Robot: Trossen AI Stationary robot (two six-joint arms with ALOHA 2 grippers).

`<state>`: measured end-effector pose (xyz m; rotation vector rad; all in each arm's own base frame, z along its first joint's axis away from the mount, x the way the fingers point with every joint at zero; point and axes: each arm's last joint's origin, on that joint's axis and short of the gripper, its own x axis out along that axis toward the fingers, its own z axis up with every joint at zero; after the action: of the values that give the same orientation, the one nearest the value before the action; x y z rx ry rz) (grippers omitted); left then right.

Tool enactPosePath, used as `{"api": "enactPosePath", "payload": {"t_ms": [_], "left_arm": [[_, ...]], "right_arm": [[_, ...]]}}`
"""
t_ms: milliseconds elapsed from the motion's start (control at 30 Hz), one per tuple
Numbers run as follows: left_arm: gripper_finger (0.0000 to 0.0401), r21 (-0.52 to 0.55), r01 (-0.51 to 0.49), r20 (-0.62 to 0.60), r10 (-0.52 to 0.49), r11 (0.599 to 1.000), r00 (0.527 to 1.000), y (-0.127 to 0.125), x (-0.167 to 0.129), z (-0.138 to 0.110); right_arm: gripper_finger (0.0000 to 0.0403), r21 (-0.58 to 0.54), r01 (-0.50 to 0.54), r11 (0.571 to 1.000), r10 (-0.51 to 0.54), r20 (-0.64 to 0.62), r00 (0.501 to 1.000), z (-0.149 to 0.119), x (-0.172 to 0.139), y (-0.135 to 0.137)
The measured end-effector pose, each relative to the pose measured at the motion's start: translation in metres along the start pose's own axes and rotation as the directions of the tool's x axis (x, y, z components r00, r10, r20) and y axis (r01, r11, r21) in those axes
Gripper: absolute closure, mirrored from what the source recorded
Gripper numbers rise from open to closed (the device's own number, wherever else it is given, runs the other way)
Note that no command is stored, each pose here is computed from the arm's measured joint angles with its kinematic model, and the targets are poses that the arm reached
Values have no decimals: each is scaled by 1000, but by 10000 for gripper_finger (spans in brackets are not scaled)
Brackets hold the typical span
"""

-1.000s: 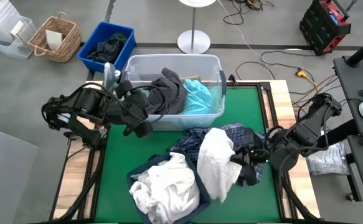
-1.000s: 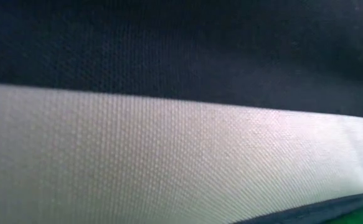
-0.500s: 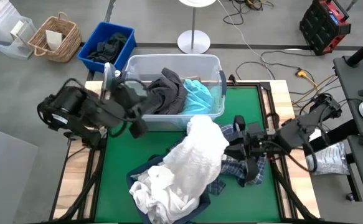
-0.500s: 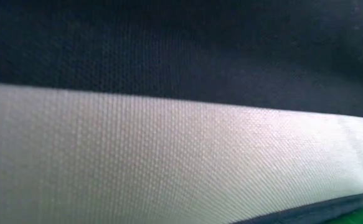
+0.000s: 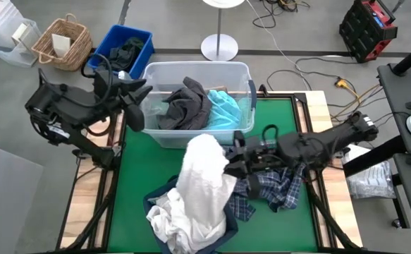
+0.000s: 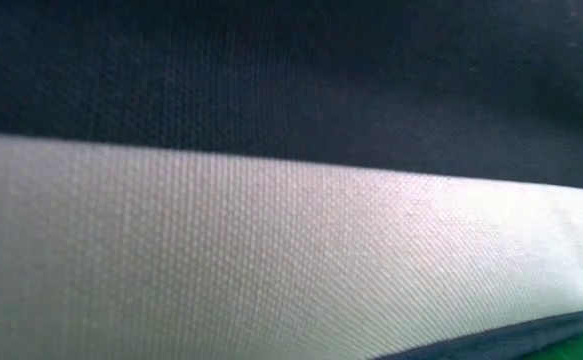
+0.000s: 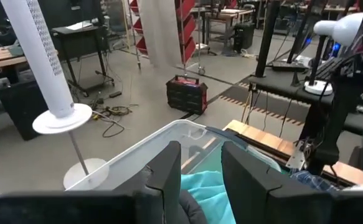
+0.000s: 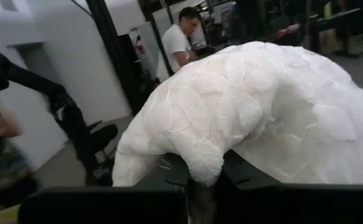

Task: Sort clothes
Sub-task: Put the white dress into the blue laundry bin

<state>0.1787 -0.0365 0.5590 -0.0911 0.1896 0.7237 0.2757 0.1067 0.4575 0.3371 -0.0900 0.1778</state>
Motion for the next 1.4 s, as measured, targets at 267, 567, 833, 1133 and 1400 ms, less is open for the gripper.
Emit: {"api": "enactPosePath", "payload": {"t_ms": [267, 567, 833, 1133, 1400], "left_arm": [[305, -17, -6, 15, 6, 1000, 1000, 9, -5, 3], [305, -11, -8, 14, 8, 1000, 1000, 8, -5, 2], [305, 13, -13, 1, 13, 1000, 1000, 9, -5, 0], [305, 41, -13, -19, 13, 999, 1000, 9, -4, -3], [305, 57, -18, -34, 20, 998, 999, 10, -5, -5]], "right_arm": [[384, 48, -195, 980, 198, -53, 979, -8, 47, 1], [384, 147, -420, 895, 443, -202, 873, -20, 95, 16], [384, 52, -174, 983, 172, -574, 800, -55, 115, -6], [384, -71, -209, 975, 144, -517, 844, -34, 120, -25], [383, -135, -158, 978, 81, -453, 888, -7, 118, -47]]}}
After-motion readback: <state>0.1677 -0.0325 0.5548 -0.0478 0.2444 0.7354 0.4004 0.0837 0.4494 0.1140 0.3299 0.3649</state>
